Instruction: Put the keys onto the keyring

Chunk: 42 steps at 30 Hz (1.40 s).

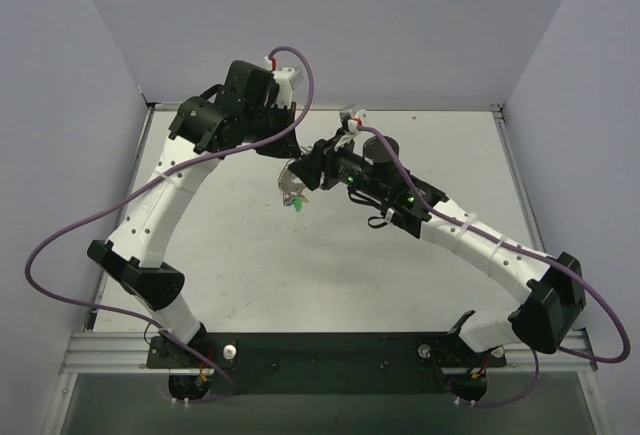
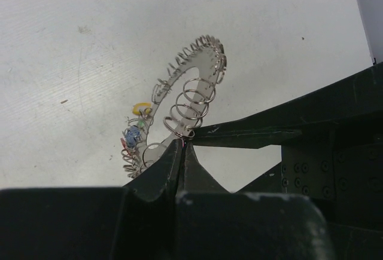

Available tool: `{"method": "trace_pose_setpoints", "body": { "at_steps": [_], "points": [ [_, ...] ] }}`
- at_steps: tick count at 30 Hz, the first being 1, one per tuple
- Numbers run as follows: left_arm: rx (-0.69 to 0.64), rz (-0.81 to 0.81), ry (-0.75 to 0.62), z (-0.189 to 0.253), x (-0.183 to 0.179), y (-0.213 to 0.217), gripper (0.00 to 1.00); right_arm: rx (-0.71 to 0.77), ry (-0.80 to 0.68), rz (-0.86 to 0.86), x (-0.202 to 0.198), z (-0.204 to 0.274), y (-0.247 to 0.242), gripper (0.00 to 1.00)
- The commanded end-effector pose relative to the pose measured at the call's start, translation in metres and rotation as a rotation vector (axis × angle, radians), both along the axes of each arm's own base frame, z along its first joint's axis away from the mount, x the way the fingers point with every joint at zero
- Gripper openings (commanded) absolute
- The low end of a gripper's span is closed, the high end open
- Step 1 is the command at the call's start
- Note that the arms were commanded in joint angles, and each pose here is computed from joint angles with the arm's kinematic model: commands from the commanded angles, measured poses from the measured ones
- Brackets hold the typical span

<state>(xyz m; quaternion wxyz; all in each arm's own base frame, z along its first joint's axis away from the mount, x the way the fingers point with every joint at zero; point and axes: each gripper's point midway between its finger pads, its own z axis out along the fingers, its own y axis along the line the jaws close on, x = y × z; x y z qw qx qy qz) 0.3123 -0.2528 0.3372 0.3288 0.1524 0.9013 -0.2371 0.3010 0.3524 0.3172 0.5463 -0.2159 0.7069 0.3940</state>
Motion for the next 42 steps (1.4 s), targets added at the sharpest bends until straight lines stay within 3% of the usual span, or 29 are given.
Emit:
{"method": "trace_pose_setpoints", "body": {
  "at_steps": [1,12,16,24,42],
  "points": [
    [-0.096,-0.022,-0.077,0.033,-0.007,-0.01,0.0,0.053,-0.007,-0.079,0.017,0.022,0.0,0.39],
    [-0.098,-0.035,-0.083,0.034,-0.01,-0.012,0.0,0.077,0.042,-0.15,0.026,0.015,-0.003,0.26],
    [-0.087,-0.015,-0.109,0.037,-0.007,-0.008,0.0,0.069,0.029,-0.138,0.023,0.016,-0.005,0.15],
    [-0.079,-0.003,-0.149,0.045,-0.005,-0.001,0.0,0.028,-0.004,-0.125,0.018,0.009,-0.011,0.05],
    [-0.047,-0.059,-0.149,0.047,-0.013,-0.001,0.0,-0.064,0.006,-0.232,0.03,0.002,-0.029,0.03]
  ]
}}
